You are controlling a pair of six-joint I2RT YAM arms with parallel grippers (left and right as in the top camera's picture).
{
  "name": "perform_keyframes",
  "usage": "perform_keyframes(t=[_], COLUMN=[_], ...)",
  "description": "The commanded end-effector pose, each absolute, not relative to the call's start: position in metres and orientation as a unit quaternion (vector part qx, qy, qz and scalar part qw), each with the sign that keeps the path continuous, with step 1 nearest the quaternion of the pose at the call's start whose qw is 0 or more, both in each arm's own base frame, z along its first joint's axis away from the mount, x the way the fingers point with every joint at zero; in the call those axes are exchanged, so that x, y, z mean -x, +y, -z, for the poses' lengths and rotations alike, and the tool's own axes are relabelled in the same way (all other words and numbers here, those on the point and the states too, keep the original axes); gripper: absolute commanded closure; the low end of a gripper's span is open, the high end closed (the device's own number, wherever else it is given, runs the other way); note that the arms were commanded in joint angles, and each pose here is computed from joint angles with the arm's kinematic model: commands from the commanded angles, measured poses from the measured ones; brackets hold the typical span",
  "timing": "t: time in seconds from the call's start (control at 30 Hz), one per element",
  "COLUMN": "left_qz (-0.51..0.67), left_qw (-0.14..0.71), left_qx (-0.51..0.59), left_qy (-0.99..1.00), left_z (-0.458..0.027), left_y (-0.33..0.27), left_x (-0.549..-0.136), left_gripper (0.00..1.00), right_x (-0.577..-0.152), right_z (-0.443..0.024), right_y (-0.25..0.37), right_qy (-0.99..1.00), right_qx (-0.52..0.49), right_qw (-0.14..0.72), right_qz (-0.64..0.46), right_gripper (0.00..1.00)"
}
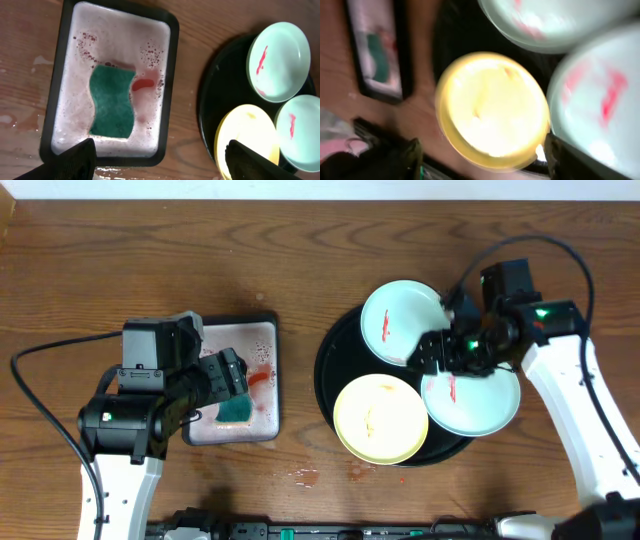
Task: Clean dirty plates on tray and stack at the side
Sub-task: 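Reach right gripper to the yellow plate rim and grasp it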
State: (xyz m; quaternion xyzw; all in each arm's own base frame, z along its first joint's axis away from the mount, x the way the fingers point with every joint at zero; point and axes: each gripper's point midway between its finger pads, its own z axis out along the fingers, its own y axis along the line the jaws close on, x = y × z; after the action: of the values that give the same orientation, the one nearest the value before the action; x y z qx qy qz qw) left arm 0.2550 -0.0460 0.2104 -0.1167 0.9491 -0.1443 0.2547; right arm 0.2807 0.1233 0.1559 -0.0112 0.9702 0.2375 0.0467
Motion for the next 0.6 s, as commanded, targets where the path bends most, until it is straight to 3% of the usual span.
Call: perform_keyframes(t=[0.0,0.23,0.4,0.57], left_qz=[0.139,0.132,0.132,0.132], left_qw=[0.267,0.267,0.267,0.266], left_qx=[0.082,0.084,0.084,0.084], left_qy=[0.950,0.951,0.951,0.951], left_z=[-0.218,-0.216,-0.216,-0.216], left_y=[-0.046,-0.044,-0.044,-0.044], left_x=[-0.257,-0.259,-0.259,-0.259], left_gripper=[0.17,0.17,0.17,0.17], right_x=[-0.257,-0.203,-0.194,-0.207], right_z=[-0.119,-0.043,-0.017,-0.009], right_y=[0.107,0.114,0.116,0.113], right_qy=[0.983,0.971,0.969,0.975], right_qx=[-0.059,-0.143,-0.159,-0.147], right_qw=[-0.019,-0.102,-0.096,-0.058], right_qz=[-0.170,-0.160,-0.161,-0.157], right_gripper=[0.31,0.47,0.49,0.90])
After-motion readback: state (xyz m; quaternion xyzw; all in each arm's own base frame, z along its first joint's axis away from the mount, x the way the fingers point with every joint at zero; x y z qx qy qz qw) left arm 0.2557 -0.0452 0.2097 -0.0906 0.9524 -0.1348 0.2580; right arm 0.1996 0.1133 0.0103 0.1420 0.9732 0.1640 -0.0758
